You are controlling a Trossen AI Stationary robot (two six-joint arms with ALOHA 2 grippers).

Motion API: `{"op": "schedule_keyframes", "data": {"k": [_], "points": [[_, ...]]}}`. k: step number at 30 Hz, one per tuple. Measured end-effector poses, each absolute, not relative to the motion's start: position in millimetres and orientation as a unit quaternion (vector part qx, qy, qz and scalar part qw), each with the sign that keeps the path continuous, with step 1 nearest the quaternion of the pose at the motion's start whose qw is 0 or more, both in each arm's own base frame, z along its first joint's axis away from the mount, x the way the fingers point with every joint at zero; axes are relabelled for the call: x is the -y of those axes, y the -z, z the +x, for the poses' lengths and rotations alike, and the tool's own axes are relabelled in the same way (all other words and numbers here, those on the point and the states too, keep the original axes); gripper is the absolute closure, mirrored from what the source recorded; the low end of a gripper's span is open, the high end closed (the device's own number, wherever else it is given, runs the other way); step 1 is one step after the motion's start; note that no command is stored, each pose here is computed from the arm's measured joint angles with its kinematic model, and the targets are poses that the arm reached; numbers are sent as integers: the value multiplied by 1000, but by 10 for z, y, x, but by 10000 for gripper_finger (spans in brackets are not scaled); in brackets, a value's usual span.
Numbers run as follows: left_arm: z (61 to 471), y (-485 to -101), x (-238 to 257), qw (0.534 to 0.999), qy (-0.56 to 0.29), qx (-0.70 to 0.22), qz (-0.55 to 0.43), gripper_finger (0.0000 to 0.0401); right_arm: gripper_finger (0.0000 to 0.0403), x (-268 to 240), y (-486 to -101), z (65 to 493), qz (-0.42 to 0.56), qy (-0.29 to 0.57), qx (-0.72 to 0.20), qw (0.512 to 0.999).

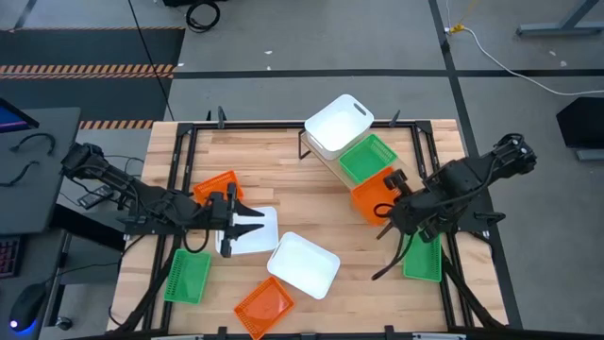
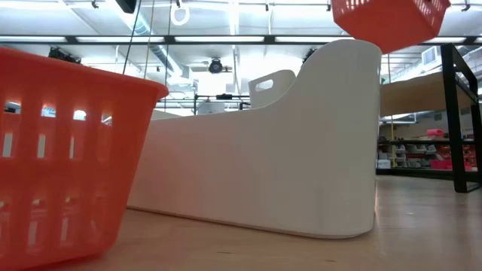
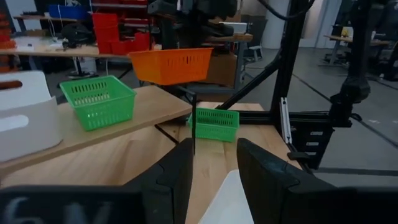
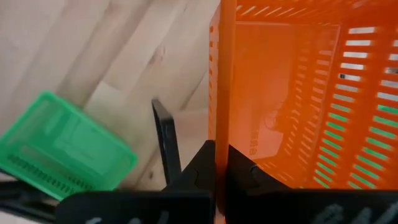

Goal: Stack baskets on shelf by color
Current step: Put the bottom right orange bin on the shelf

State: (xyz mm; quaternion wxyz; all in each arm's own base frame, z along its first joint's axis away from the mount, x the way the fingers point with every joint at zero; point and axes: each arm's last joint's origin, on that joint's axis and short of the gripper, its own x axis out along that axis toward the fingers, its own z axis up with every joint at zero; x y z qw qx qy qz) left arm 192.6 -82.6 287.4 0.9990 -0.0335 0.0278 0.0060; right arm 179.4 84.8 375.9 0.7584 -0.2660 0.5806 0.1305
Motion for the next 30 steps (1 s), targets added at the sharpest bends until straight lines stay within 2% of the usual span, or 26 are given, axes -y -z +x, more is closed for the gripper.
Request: {"op": "schedule_keyframes", "data": {"k": [13,30], "points": [[1883,-2821,940,996,19,-51,-68,268,395,-561,-3433,1695,-308,-138,-624,705],[1870,-2819,964,996,25,-53,-74,268,395,-502,-3455,1665,-283,-145,-624,714]]}}
